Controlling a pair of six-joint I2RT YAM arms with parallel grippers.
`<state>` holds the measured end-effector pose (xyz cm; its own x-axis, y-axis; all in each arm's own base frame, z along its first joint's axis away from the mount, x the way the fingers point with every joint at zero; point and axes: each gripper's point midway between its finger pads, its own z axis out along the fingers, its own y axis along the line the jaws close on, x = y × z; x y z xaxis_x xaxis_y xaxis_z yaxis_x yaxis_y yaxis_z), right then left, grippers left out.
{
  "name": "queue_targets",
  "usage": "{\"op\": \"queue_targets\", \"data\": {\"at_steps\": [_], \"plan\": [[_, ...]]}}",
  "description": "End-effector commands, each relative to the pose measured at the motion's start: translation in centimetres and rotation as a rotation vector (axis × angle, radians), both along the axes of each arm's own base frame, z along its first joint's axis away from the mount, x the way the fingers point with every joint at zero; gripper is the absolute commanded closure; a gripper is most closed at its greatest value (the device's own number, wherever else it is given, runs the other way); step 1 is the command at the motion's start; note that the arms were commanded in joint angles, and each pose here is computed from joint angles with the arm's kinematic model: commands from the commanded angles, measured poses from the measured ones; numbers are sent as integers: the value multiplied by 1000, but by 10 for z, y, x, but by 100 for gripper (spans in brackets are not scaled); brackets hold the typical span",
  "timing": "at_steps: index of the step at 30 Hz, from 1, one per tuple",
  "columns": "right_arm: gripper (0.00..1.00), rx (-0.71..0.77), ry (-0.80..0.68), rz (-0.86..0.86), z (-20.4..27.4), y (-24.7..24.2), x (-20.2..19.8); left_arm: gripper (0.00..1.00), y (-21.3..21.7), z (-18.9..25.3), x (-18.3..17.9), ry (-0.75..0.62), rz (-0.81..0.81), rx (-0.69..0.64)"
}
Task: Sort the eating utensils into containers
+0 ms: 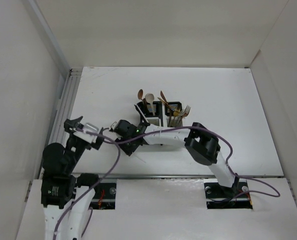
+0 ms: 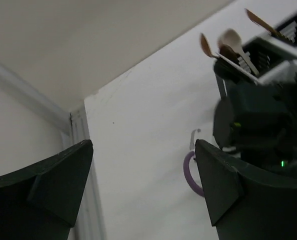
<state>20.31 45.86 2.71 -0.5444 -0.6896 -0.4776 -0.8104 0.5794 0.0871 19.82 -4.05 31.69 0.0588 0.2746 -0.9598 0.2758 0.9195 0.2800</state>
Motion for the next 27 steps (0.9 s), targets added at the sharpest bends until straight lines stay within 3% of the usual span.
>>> {"op": "queue_targets", "data": {"at_steps": [1, 3, 7, 10, 12, 15, 20, 24, 27], "plan": [[48, 66, -27, 67, 31, 12, -4, 19, -35, -21, -35, -48, -383, 485], [36, 116, -51, 67, 49, 17, -2, 16, -38, -53, -55, 100, -492, 545], [33, 208, -109, 44, 102, 14, 1, 16, -38, -65, -59, 251, -576, 575], [25, 286, -140, 37, 146, 3, -4, 18, -43, -52, -57, 247, -591, 542], [24, 322, -149, 28, 172, -12, -11, 19, -50, -26, -55, 197, -587, 492], [0, 365, -155, 27, 203, -29, -21, 19, -65, 25, -63, 67, -593, 365], [0, 381, -179, 14, 226, -39, -22, 11, -84, 89, -91, -236, -655, 335], [0, 447, -218, -67, 259, -47, -10, 9, -85, 81, -101, -312, -671, 384], [0, 509, -273, -196, 291, -87, 13, 16, -79, 45, -85, -182, -675, 439]]}}
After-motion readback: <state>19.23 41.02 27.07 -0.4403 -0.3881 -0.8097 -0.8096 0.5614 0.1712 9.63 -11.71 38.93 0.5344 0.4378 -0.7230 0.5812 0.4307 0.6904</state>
